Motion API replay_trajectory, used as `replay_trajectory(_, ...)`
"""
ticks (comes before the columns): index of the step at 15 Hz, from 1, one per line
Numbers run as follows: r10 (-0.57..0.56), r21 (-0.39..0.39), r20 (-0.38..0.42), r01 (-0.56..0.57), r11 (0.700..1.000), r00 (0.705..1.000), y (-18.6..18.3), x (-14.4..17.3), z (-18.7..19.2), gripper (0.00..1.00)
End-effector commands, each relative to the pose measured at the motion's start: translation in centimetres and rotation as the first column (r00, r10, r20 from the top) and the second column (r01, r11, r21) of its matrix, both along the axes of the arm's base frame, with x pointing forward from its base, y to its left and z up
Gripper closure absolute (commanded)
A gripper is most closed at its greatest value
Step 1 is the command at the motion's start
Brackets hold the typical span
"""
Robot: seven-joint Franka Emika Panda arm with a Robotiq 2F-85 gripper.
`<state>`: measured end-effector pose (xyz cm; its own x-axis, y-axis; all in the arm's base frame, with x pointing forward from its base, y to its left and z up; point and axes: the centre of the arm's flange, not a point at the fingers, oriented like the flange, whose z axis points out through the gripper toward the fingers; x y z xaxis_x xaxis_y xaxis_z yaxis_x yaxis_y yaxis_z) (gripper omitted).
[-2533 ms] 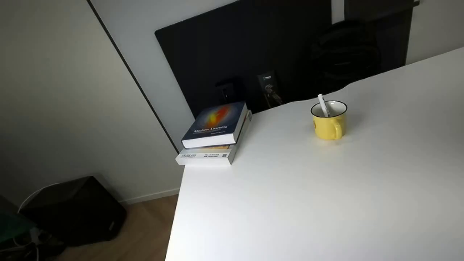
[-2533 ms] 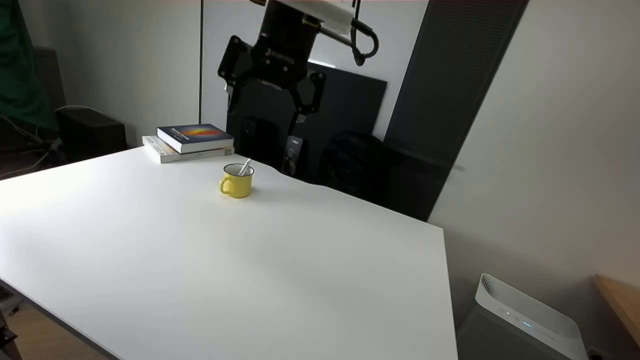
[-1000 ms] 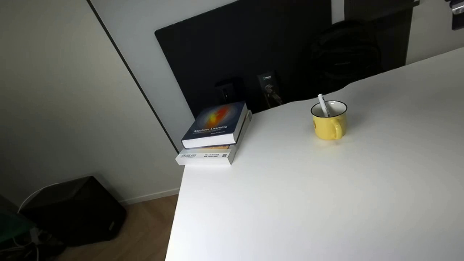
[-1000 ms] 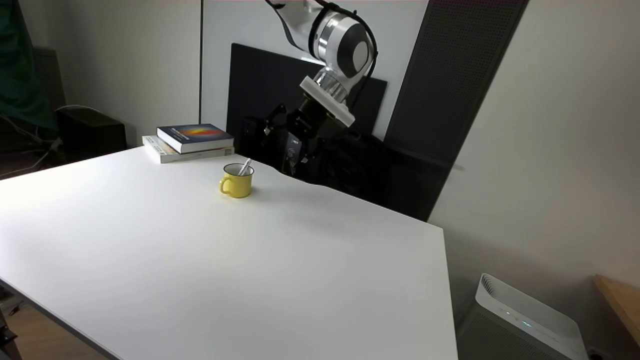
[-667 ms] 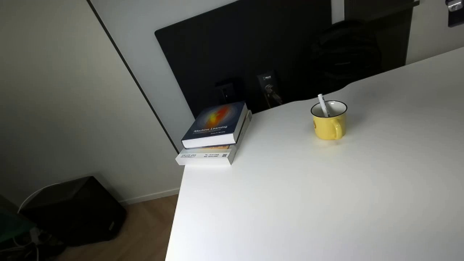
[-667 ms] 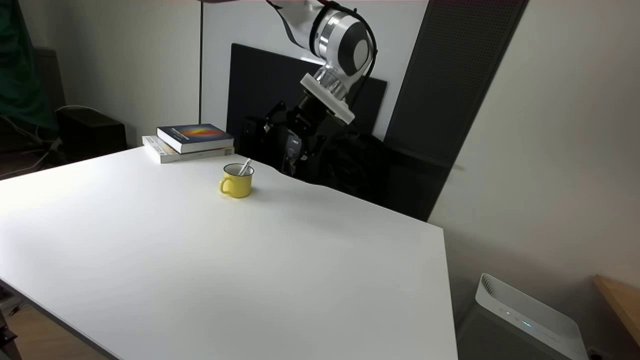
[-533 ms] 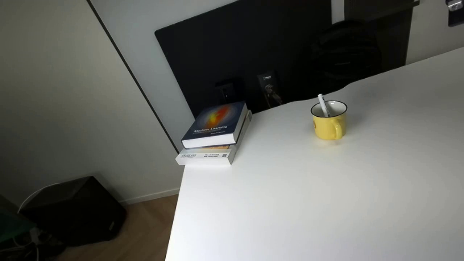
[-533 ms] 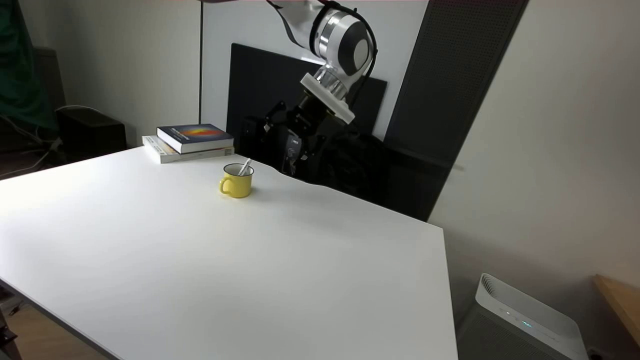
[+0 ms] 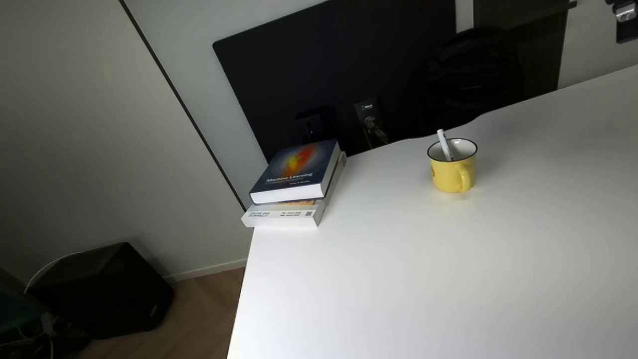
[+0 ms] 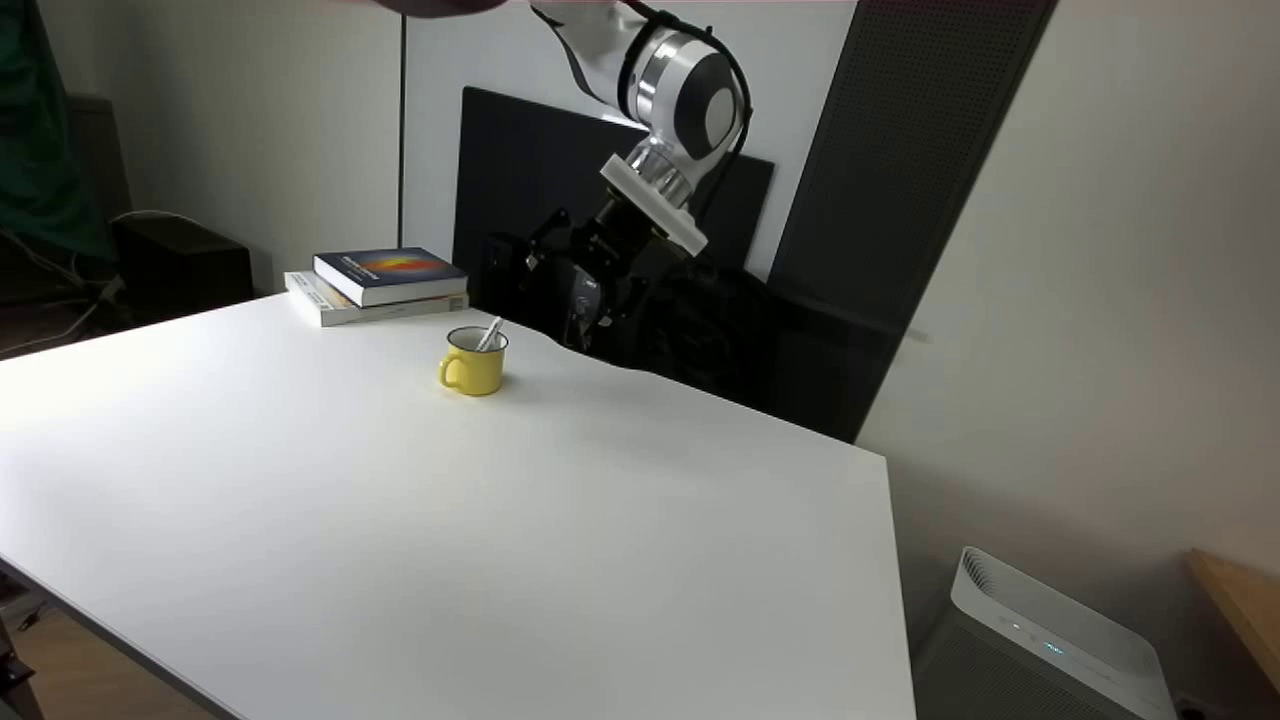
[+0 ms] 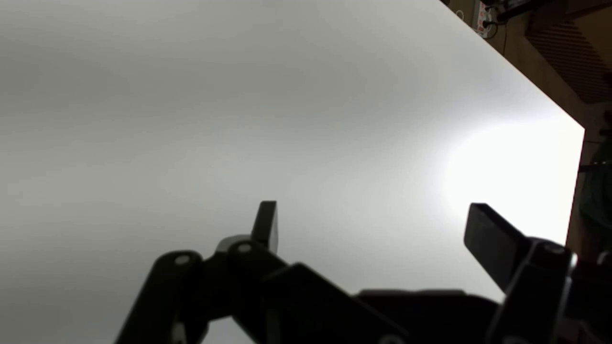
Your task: Take the marker out of the mug, put it on the table, then put it back in the mug
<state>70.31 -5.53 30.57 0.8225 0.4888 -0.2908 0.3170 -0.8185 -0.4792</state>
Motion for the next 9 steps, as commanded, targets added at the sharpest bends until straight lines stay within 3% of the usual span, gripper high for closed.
replay_trajectory(1, 0.042, 0.030, -0.058, -0.040, 0.999, 0.997, 0.3, 3.3, -3.3, 0.00)
replay_trajectory(5, 0.095, 0.065, -0.104, -0.088, 0.994, 0.990, 2.4, 4.8, -8.2, 0.00)
replay_trajectory(9, 0.136, 0.045, -0.028, -0.134, 0.990, 0.990, 5.9, 6.0, -11.0, 0.00)
